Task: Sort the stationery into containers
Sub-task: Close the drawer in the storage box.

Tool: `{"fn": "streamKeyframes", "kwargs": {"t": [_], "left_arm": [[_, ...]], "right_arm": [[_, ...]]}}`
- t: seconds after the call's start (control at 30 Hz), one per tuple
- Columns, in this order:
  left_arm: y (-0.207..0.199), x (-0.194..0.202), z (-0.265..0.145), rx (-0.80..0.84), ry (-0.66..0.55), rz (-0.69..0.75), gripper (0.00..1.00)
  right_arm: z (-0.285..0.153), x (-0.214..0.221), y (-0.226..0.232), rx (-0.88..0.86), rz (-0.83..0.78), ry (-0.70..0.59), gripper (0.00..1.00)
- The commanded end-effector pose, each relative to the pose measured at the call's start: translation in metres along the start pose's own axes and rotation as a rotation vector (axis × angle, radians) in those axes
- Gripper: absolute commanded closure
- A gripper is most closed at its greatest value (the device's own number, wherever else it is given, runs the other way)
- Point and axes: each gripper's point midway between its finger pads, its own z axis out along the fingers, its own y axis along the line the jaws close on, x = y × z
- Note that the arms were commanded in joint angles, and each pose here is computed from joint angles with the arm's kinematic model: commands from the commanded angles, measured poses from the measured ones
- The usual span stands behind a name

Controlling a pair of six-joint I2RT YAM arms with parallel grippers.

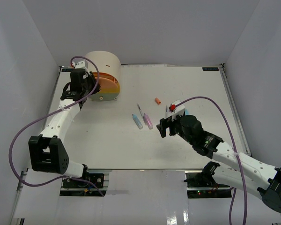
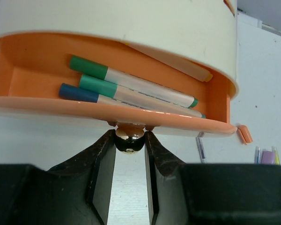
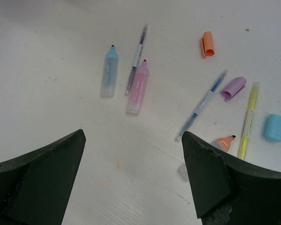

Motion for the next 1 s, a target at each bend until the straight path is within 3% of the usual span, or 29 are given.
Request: {"fn": "streamKeyframes", "kwargs": {"t": [0.0, 0.33, 0.67, 0.97], "left_arm": [[-0.011, -0.030, 0.004, 0.027, -0.088, -0.003, 0.61], [-0.010, -0.044, 0.020, 0.012, -0.128, 0.001, 0.57], [-0.012, -0.047, 0.030, 0.015, -0.128, 0.002, 0.45], [-0.013, -0.042, 0.011, 0.027, -0.136, -0.010, 0.36]], "right_arm": [[-0.001, -0.007, 0.002, -0.008, 0.017, -0.035, 0.10], [0.000, -0.004, 0.008, -0.040, 0.016, -0.021, 0.10], [0.000, -0.003, 0.008, -0.044, 0.014, -0.019, 0.10], [0.000, -0.001, 0.009, -0.048, 0.016, -0.016, 0.10]]}}
